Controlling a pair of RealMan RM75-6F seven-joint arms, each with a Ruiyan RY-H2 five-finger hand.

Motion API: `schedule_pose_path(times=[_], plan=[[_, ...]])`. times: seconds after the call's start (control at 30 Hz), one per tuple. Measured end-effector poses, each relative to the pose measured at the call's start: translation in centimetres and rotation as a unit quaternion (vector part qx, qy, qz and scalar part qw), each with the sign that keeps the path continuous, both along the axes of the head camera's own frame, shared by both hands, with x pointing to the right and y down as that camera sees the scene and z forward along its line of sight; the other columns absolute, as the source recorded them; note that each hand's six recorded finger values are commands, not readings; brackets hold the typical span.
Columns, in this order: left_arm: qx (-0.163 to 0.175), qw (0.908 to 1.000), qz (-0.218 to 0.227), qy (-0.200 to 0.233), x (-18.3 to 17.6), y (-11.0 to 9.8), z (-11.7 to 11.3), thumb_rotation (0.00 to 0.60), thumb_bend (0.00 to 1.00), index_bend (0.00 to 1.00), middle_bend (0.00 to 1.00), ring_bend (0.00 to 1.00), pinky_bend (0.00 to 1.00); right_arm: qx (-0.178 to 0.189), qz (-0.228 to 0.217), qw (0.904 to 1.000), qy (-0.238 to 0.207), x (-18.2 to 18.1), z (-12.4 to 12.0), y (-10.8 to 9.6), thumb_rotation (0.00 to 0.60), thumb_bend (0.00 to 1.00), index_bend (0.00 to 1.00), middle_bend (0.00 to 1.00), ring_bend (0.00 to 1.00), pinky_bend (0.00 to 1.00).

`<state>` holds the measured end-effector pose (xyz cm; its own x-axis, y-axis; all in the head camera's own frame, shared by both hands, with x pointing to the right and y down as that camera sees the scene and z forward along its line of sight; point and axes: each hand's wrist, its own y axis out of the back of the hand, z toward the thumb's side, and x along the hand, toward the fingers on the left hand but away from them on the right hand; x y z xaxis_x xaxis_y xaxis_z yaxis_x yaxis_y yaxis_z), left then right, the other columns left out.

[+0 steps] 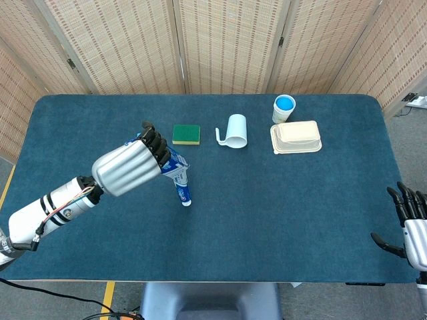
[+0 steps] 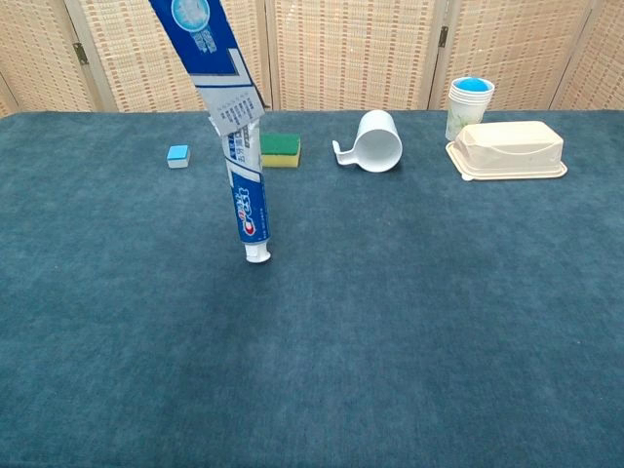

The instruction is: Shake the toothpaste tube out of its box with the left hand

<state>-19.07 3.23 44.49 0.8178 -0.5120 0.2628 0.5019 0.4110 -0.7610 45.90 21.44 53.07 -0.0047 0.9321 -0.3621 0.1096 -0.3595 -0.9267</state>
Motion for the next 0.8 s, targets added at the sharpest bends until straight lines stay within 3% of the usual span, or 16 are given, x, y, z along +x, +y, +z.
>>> schedule_pose_path(times=[0.3,0.47,0.63,0.8], plan=[[0.012,0.9998,0.01,-0.008,0.0,0.1,-0.3,0.6,0.17,0.44,0.52,0.44,0.43,0.001,-0.004,1.0,0.001,-0.2,0.0,0.2,0.6,0.22,0.0,0.0,0.0,0.0],[0.0,1.0,0.003,0.007,0.0,0.6,-0.5,0.6,0.17,0.44,0.52,0.44,0.43,0.0,-0.002,1.0,0.003,-0.2,0.1,0.1,0.6,0.22,0.0,0.0,0.0,0.0],[-0.046,0.9967,-0.032,0.059,-0.5,0.8,0.2,0.6,0.16,0.44,0.52,0.45,0.44,-0.005,-0.006,1.0,0.001,-0.5,0.3,0.2,0.6,0.22,0.0,0.0,0.0,0.0],[-0.093,0.9864,-0.085,0.106,-2.3,0.4,1.9,0.6,0.16,0.44,0.52,0.45,0.44,-0.008,-0.024,0.9997,0.0,-1.2,0.4,0.4,0.6,0.22,0.0,0.0,0.0,0.0]])
